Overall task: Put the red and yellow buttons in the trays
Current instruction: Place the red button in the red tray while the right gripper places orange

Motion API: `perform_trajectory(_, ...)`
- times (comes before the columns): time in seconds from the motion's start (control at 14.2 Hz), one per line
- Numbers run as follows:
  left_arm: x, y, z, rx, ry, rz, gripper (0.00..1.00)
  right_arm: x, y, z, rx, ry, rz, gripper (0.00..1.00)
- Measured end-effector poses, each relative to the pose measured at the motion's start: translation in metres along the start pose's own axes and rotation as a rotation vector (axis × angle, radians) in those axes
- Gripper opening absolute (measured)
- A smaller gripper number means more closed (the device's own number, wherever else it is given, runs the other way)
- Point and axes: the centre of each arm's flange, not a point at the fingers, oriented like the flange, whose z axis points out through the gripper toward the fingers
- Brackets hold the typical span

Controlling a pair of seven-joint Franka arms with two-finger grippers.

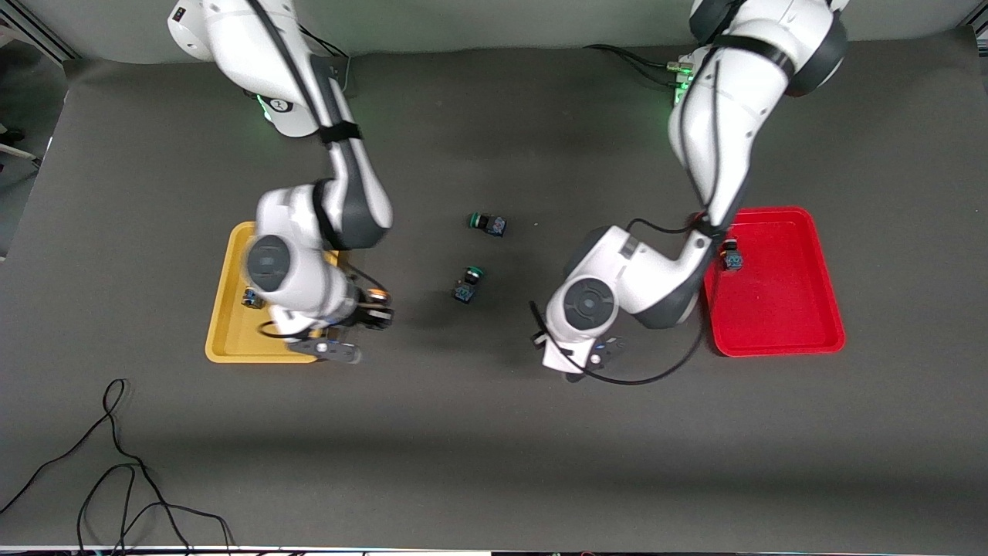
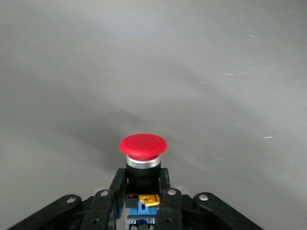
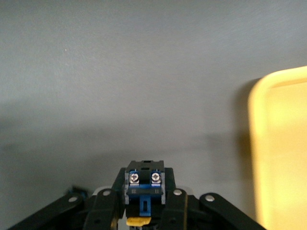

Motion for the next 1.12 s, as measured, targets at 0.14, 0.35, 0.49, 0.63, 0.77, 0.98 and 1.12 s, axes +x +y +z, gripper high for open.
perform_trajectory(0.14, 0.021, -0.036, -0.033, 0.064, -0.027, 0.041, 0.32, 0.011, 0.043, -0.025, -0.031, -0.020, -0.089, 0.33)
perform_trajectory(0.35, 0.049, -0.102, -0.058, 0.109, -0.029, 0.138, 0.32, 0.025, 0.110, -0.038, -0.077, -0.030, -0.214, 0.33)
perform_trajectory(0.49, 0.076, -0.161, -0.064, 0.138, -0.037, 0.211, 0.32, 0.026, 0.149, -0.027, -0.089, -0.041, -0.242, 0.33)
perform_trajectory(0.63, 0.111, -0.233, -0.061, 0.143, -0.017, 0.285, 0.32, 0.019, 0.174, 0.003, -0.091, -0.001, -0.233, 0.33)
perform_trajectory(0.77, 0.139, -0.302, -0.047, 0.137, -0.002, 0.339, 0.32, 0.001, 0.181, 0.043, -0.057, 0.014, -0.229, 0.33)
perform_trajectory(0.98, 0.173, -0.382, -0.021, 0.156, 0.035, 0.413, 0.32, -0.018, 0.173, 0.079, -0.022, 0.000, -0.235, 0.33)
perform_trajectory(1.12, 0.189, -0.414, -0.005, 0.137, 0.045, 0.449, 0.32, -0.020, 0.169, 0.085, -0.020, -0.007, -0.237, 0.40)
